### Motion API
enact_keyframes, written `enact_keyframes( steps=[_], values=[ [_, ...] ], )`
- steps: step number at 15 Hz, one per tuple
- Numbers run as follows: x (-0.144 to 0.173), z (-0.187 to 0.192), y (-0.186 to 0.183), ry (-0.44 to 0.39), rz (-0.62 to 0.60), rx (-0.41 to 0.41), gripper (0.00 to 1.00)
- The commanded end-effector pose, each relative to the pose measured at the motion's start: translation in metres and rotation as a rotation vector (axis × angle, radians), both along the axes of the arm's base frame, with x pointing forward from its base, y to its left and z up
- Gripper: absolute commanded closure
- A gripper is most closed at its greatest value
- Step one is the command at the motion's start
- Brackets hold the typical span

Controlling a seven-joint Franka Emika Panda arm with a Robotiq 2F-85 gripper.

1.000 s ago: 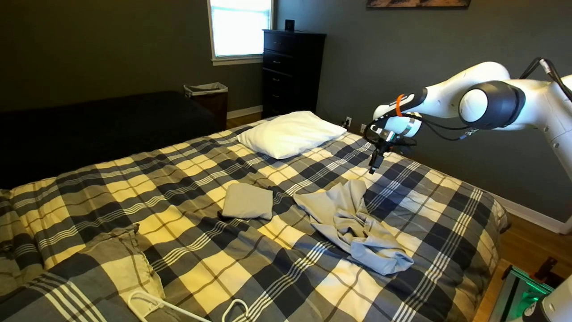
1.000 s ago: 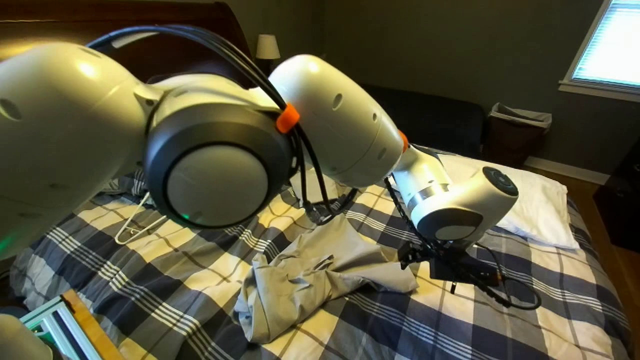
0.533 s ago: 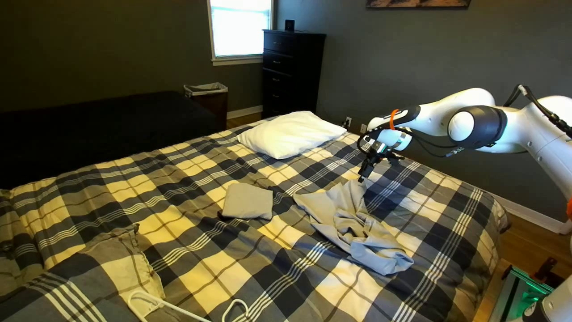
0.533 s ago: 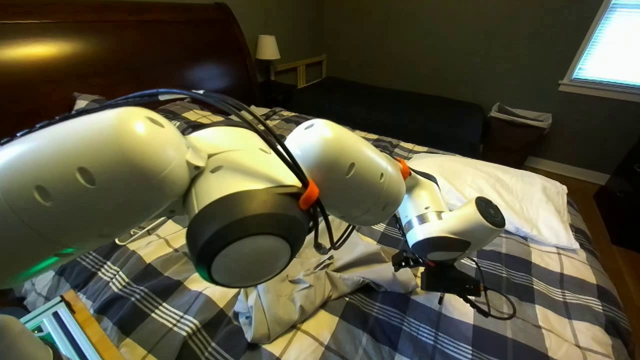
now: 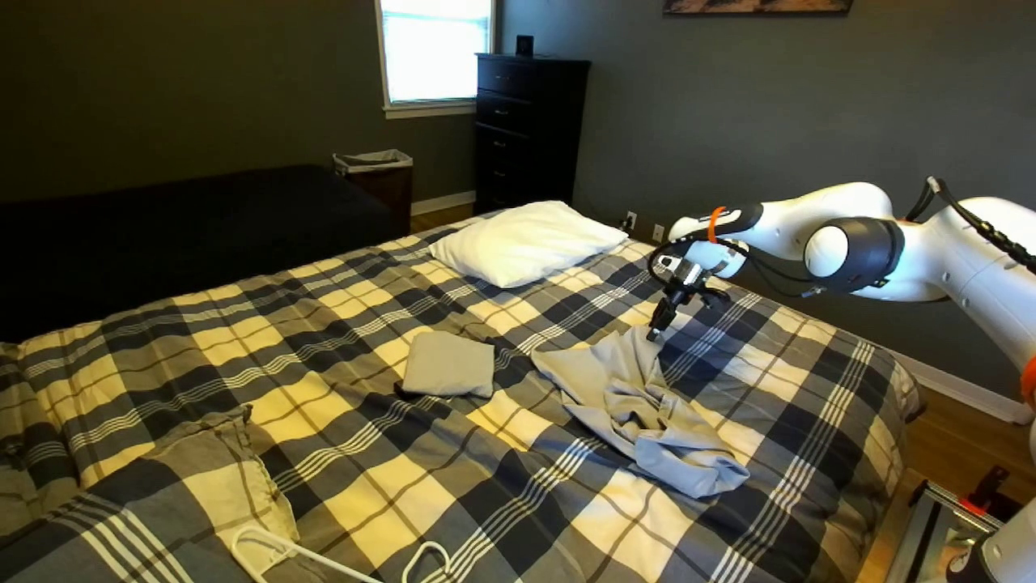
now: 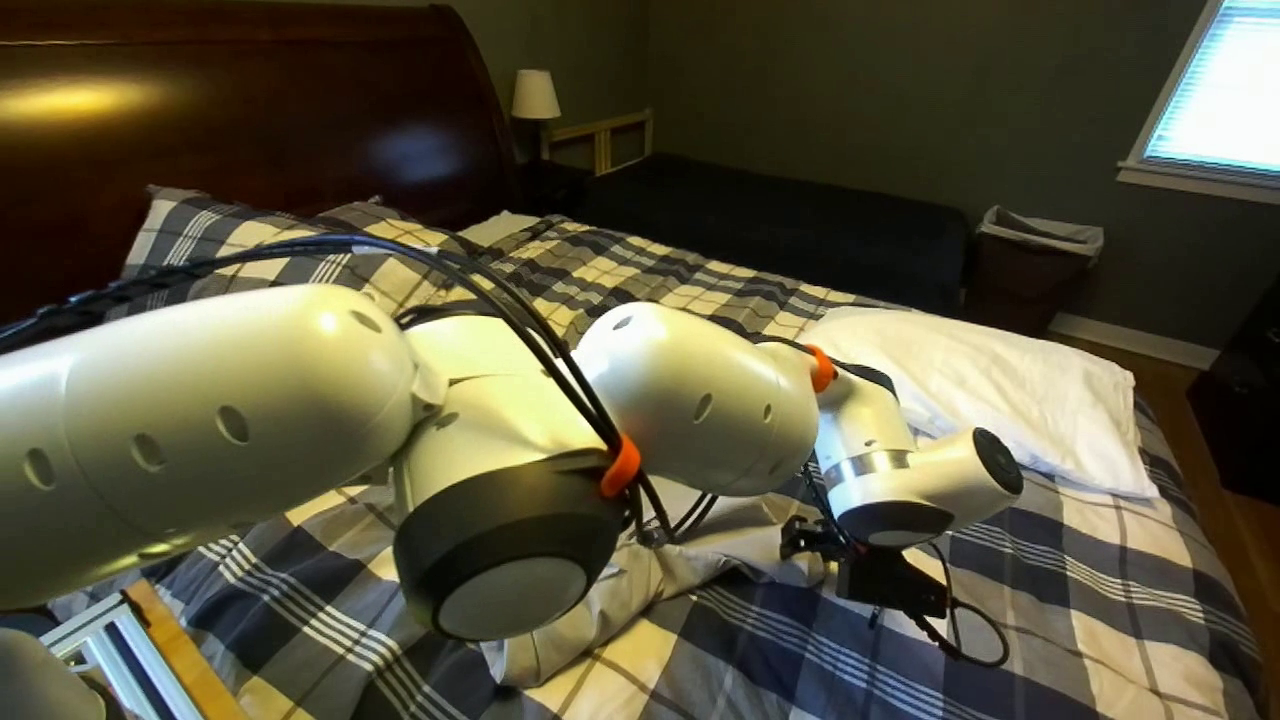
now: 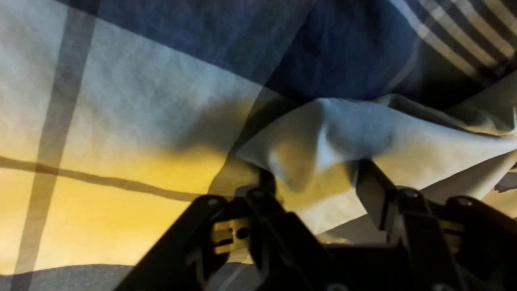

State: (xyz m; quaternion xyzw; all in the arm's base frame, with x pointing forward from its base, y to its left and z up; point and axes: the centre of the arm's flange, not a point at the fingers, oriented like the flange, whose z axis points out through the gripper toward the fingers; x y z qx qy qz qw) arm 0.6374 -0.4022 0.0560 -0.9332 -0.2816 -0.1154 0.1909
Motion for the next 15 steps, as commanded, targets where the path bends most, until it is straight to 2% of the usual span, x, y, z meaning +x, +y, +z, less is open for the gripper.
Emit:
enact_keyframes(
  steps=[1, 4, 5, 7, 9, 15],
  values=[
    [0.018, -0.011, -0.015, 0.01, -0.014, 0.051, 0.74],
    [0.013, 0.003, -0.012, 0.001, -0.003, 0.064, 0.96],
    [0.011, 0.008, -0.01, 0.01, 0.003, 0.075, 0.99],
    [0.005, 0.02, -0.002, 0.04, 0.051, 0.118, 1.0],
    [-0.008, 0.033, 0.015, 0.092, 0.151, 0.196, 1.0],
    [-0.054, 0.064, 0.099, 0.141, 0.45, 0.352, 1.0]
  ],
)
